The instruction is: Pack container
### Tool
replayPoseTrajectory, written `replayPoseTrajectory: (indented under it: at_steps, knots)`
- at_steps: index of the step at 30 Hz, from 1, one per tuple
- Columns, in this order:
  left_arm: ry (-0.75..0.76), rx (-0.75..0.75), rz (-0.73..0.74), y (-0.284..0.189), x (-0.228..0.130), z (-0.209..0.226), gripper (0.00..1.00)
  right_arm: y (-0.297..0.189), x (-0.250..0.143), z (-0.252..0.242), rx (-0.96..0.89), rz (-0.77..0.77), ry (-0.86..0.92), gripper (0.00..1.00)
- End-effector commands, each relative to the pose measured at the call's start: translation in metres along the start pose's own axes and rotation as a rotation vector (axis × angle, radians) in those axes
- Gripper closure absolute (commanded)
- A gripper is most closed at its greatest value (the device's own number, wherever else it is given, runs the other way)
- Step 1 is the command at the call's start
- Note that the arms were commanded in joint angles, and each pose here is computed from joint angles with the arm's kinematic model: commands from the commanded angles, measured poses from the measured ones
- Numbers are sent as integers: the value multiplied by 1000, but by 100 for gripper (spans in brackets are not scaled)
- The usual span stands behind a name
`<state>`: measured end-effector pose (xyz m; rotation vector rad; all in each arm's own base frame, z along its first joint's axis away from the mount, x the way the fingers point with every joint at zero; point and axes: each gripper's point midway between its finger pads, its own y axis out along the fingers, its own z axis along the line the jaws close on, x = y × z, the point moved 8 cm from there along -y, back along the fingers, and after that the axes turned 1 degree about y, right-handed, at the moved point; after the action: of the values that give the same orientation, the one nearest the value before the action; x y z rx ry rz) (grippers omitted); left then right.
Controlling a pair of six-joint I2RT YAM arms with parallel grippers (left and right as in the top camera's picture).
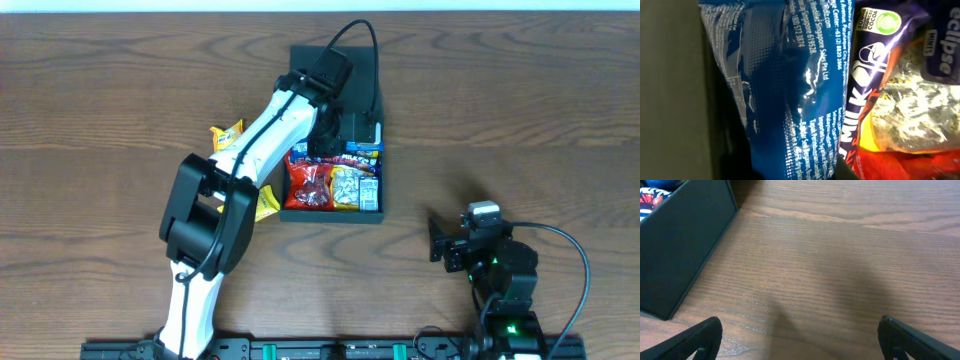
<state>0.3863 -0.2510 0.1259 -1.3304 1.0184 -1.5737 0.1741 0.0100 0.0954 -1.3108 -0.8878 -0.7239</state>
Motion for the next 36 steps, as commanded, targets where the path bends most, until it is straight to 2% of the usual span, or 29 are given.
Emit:
replayPoseTrajectory:
  at_steps: [1, 7, 9, 10, 15, 16, 17, 24, 26, 27, 30, 32, 36]
  knots:
    - [-48, -65, -4, 21, -5, -4, 86, 0, -1, -1, -9, -2, 8, 1]
    - [-51, -56, -3, 21, -5, -3, 86, 0, -1, -1, -9, -2, 8, 1]
    - [-76, -48, 8, 21, -5, -2, 49, 0, -1, -1, -9, -2, 8, 1]
    - [-84, -40, 18, 21, -6, -1, 34, 0, -1, -1, -9, -1, 8, 1]
    - [-92, -4, 44, 12, -8, 2, 25, 0, -1, -1, -9, -2, 8, 1]
    - [-91, 2, 45, 10, -7, 3, 9, 0, -1, -1, -8, -1, 8, 1]
    - [-91, 11, 51, 8, -7, 3, 5, 0, -1, -1, -9, -2, 8, 1]
    - [-98, 60, 33, -14, -1, 6, 4, 0, -1, -1, -9, -2, 8, 1]
    - [-95, 72, 26, -20, 1, 6, 0, 0, -1, -1, -8, -2, 8, 1]
    - [-96, 79, 22, -23, 2, 7, 5, 0, -1, -1, -9, -2, 8, 1]
    - [-98, 91, 15, -29, 4, 7, 9, 0, -1, -1, -8, -1, 8, 1]
    - [-103, 97, 11, -32, 5, 7, 18, 0, -1, -1, -9, -2, 8, 1]
    - [-117, 110, 3, -38, 7, 7, 30, 0, -1, -1, -9, -2, 8, 1]
